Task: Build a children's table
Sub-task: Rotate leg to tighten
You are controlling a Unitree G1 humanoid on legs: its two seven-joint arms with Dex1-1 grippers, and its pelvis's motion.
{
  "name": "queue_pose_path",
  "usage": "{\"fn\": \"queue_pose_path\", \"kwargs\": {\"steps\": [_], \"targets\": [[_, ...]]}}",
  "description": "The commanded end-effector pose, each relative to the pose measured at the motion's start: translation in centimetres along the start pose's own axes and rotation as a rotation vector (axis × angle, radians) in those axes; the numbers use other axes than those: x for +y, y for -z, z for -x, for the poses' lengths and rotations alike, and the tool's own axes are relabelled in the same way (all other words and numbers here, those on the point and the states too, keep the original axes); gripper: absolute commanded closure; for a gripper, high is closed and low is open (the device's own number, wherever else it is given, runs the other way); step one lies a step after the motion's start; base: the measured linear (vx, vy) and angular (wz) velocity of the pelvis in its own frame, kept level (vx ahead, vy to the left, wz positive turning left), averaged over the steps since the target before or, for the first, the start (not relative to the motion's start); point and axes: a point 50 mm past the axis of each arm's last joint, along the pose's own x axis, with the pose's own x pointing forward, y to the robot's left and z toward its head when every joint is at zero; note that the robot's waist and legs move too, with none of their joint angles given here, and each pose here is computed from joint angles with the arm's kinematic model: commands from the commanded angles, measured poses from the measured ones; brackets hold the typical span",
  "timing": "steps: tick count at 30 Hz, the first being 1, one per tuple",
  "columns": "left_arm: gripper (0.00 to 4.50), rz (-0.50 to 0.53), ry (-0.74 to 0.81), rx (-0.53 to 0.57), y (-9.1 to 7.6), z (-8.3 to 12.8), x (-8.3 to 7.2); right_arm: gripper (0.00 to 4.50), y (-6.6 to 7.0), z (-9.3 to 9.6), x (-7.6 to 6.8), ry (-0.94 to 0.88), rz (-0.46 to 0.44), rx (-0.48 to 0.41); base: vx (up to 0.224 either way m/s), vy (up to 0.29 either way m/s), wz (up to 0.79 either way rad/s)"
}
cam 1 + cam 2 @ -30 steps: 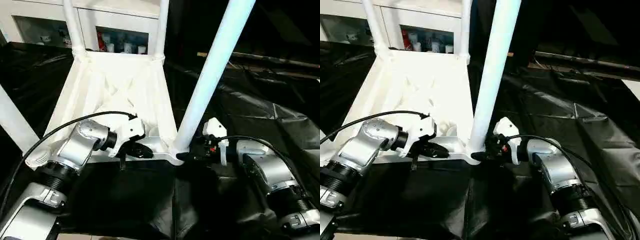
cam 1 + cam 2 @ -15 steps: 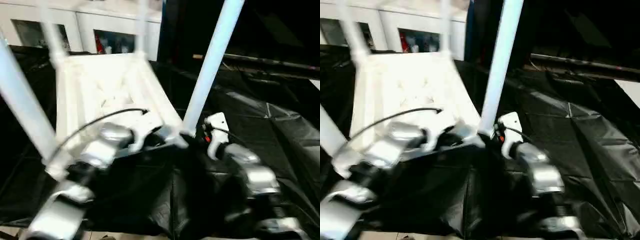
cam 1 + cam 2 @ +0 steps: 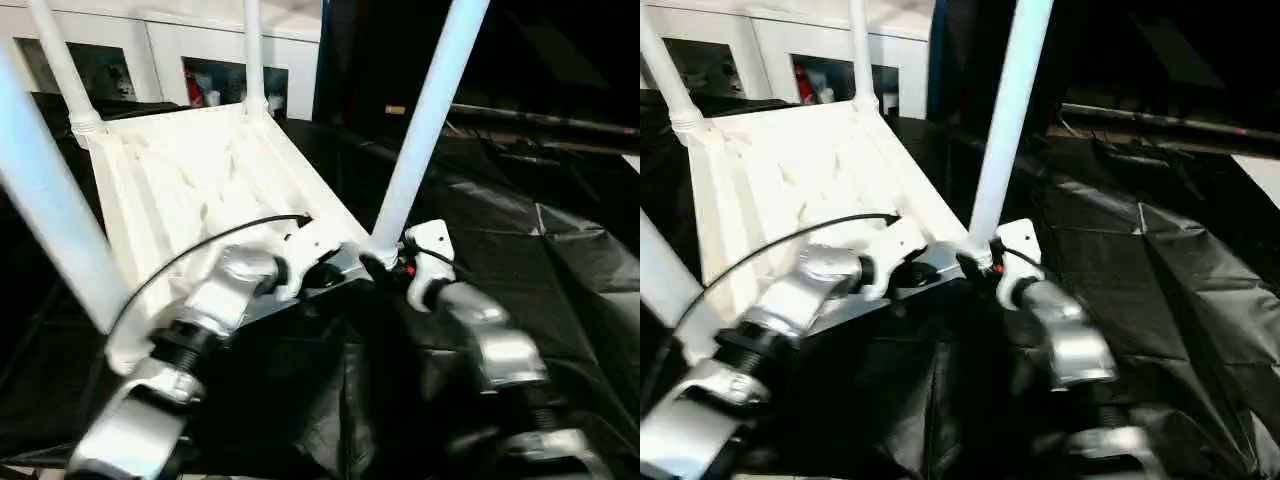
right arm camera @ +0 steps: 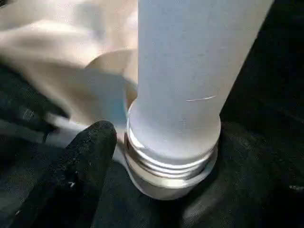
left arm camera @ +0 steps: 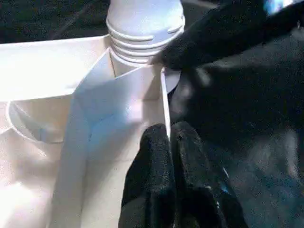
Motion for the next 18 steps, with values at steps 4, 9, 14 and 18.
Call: {"fn": "queue_pose_path", "kwargs": {"steps": [4, 9, 14, 18], "targets": [[4.5, -0.031, 0.249, -0.008, 1.1, 1.1, -1.7, 0.82, -1.3, 1.5, 0.4, -0.265, 0.09, -0.009, 0.0, 0.0, 0.0], [4.5, 0.002, 0.296, 0.035, 2.0, 2.2, -1.6, 0.82, -1.2, 2.3, 0.2, -0.354, 0.089, 0.023, 0.0, 0.0, 0.0], [4.5, 0.004, 0.314, 0.037, 2.2, 3.1, -1.4, 0.82, -0.5, 2.5, 0.4, -0.418, 0.104, 0.077, 0.0, 0.0, 0.0], [4.5, 0.004, 0.308, 0.041, 2.4, 3.2, -1.3, 1.16, -0.3, 2.4, 0.7, -0.432, 0.111, 0.088, 0.0, 0.0, 0.0]]}}
